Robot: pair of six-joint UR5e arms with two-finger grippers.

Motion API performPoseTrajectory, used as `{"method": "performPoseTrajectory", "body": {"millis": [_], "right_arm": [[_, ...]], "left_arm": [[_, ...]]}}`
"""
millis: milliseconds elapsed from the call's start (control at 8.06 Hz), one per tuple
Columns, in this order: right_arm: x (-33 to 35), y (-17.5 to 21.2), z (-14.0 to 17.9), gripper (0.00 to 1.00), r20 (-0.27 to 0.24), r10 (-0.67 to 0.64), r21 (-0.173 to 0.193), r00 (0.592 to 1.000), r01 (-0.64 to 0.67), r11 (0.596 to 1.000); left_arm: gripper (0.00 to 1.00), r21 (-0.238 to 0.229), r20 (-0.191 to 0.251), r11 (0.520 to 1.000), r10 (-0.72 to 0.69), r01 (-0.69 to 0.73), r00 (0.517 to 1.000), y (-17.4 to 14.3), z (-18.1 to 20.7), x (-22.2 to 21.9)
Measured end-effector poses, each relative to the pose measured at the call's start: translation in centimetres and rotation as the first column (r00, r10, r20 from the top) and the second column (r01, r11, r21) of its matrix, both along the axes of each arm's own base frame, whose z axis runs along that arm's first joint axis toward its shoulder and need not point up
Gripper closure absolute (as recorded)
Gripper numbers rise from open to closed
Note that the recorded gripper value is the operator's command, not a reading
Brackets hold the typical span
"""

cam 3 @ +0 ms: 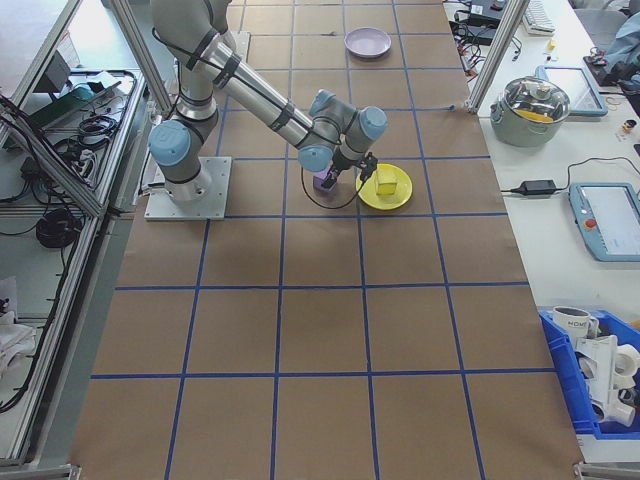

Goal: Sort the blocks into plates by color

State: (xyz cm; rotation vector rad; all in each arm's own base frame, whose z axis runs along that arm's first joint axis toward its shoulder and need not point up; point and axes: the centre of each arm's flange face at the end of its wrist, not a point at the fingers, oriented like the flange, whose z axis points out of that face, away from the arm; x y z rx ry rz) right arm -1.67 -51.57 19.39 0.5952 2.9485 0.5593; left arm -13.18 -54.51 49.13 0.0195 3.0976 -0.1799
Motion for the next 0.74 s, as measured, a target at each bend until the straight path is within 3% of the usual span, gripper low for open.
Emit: {"method": "performPoseTrajectory", "body": {"millis": [248, 496, 745], "right_arm": [[0.0, -0.3, 0.7, 0.58, -0.005, -0.005, -0.014, 1.0, 0.005, 1.0], [1.5, -1.6, 2.6, 0.58, -0.012, 0.03, -0.052, 0.999, -0.031, 0.998], [8.6, -3.4, 5.8, 0.58, -0.015, 0.166, -0.084, 0.986, -0.167, 0.982]], "left_arm": [[0.0, -0.001, -0.001, 1.0, 0.0, 0.0, 1.0, 0.0, 0.0, 0.0], [0.0, 0.0, 0.0, 1.0, 0.0, 0.0, 1.0, 0.0, 0.0, 0.0], [0.0, 0.001, 0.0, 1.0, 0.001, -0.001, 1.0, 0.0, 0.0, 0.1]]}}
